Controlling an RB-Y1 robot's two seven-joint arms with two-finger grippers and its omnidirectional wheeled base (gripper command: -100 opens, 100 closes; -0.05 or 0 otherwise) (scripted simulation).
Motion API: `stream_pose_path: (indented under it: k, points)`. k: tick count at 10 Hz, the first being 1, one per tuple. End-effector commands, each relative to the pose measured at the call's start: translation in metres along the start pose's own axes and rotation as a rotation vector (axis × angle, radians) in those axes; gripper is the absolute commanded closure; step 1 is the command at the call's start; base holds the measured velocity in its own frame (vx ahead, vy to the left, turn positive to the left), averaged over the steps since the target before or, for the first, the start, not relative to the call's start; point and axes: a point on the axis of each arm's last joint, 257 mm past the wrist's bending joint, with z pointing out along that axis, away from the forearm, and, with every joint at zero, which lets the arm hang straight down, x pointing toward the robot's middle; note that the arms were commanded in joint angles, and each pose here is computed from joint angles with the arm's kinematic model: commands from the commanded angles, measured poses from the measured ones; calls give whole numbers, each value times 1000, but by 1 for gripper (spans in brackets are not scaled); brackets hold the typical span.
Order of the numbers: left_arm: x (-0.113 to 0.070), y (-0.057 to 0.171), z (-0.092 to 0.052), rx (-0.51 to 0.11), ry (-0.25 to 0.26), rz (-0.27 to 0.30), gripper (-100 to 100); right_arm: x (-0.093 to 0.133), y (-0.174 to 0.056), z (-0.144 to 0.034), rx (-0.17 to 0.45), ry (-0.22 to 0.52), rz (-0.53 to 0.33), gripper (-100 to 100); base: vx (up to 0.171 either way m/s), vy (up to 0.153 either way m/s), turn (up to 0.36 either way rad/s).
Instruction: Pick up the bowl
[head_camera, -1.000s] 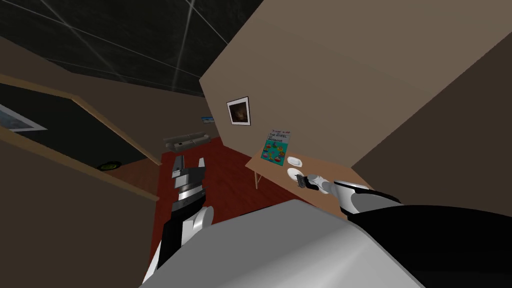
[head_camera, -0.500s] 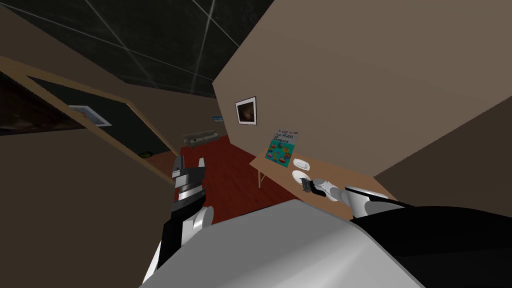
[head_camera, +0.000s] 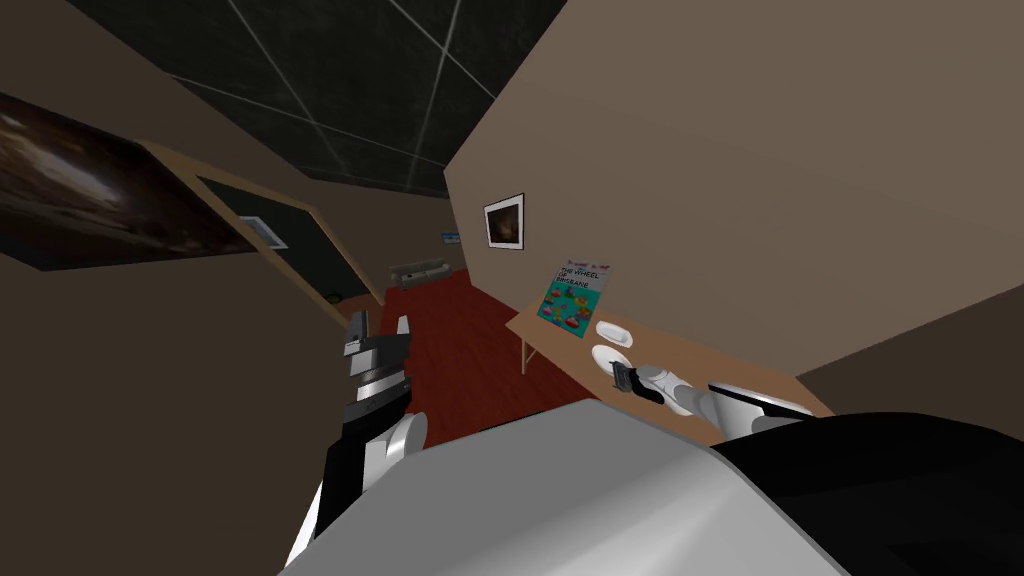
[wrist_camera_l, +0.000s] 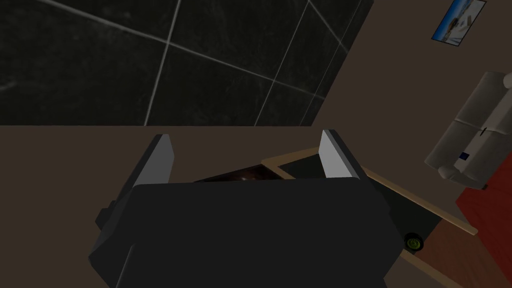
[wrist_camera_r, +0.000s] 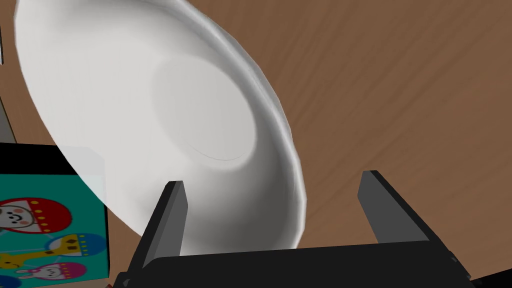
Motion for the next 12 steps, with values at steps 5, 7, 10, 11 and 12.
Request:
stream_pose_path:
  k: [5,7,10,11,12]
  points:
    - [0,0,0,0,0,0,0,28,12,-8,8,40,52,100,-29,-9,162]
    - [0,0,0,0,0,0,0,28,13,-8,6,39,52,100,-2,1,-5]
    - [0,0,0,0,0,0,0,27,13,-8,7,39,54,0,0,0,0]
    - [0,0,0,0,0,0,0,15,7,-5,3,22,29,100,32,1,-257]
    - [0,0,0,0,0,0,0,1,1,0,-2,0,-1,100,62,21,-435]
